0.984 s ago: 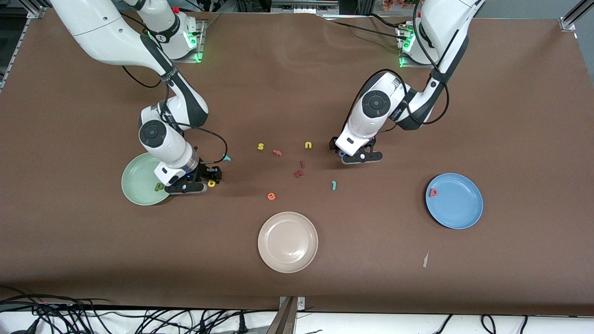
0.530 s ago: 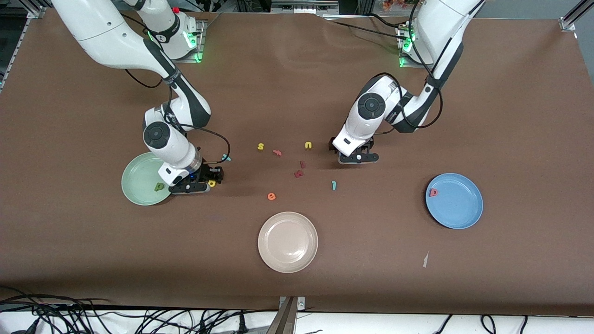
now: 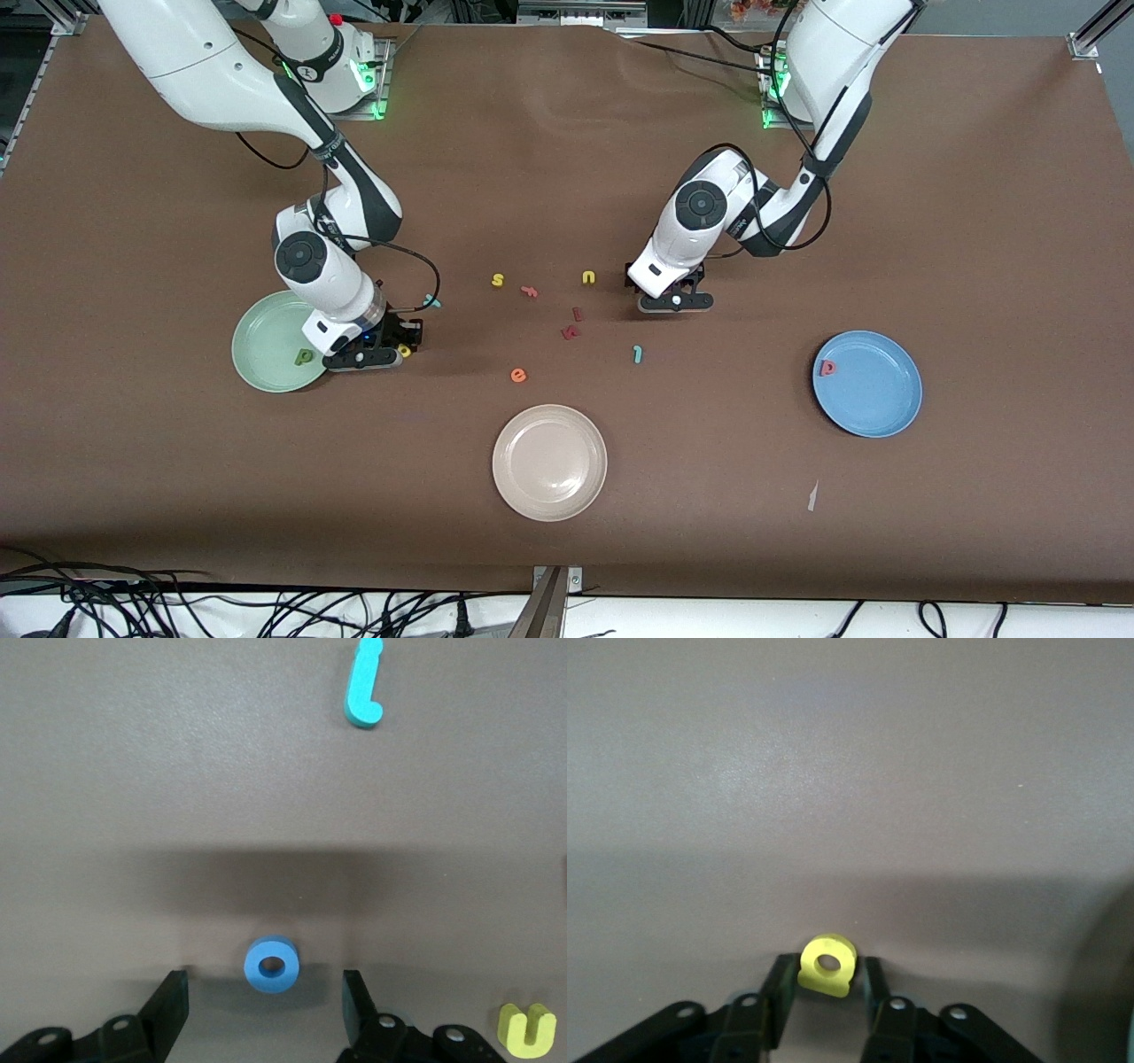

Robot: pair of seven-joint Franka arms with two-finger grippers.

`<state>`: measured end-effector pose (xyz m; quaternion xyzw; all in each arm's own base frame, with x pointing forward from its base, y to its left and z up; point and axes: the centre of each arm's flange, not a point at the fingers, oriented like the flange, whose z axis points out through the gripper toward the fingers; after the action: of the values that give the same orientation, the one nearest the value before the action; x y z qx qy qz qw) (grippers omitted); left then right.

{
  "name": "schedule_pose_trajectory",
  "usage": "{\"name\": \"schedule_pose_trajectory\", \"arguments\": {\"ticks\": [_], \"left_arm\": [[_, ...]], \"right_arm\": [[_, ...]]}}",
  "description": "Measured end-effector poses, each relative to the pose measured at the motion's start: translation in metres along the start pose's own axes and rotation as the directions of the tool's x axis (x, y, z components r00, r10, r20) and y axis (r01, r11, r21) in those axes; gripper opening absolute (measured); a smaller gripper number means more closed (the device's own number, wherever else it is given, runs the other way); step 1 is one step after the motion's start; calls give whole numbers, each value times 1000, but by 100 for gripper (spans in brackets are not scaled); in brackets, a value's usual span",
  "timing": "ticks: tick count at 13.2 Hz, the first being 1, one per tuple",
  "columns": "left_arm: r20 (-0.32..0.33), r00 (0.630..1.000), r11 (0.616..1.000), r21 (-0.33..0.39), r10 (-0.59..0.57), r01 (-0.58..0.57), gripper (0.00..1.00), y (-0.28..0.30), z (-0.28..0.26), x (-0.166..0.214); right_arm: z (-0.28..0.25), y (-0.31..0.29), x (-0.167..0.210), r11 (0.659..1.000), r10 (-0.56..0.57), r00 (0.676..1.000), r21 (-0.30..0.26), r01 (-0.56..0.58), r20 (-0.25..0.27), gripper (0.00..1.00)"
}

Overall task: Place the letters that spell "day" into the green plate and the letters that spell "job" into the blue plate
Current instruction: 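Grasp yellow a with the right gripper while the left gripper grasps blue o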

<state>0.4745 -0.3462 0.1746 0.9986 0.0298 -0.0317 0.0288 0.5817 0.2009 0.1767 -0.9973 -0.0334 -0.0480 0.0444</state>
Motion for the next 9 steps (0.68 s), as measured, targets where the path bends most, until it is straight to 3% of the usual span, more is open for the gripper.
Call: {"name": "schedule_pose_trajectory", "arguments": {"ticks": [1,5,7,9], "left_arm": [[0,1000,1000,-1,1,-1,74,1,0,0],[-2,1000,1000,-2,0,0,63,1,0,1],[-2,1000,1000,-3,0,0,52,1,0,1],[1,1000,1000,-2,1,-1,49,1,2,0]], "right_arm": [[-1,-2,0,1000,-5,1000,-1,5,-3,28],[-1,-3,0,1000,-22,1000,-8,22,-5,29],[-2,-2,1,999,-33,999,-14,33,-10,29],[-13,10,9,997,-70,998,-40,69,-10,29]]}}
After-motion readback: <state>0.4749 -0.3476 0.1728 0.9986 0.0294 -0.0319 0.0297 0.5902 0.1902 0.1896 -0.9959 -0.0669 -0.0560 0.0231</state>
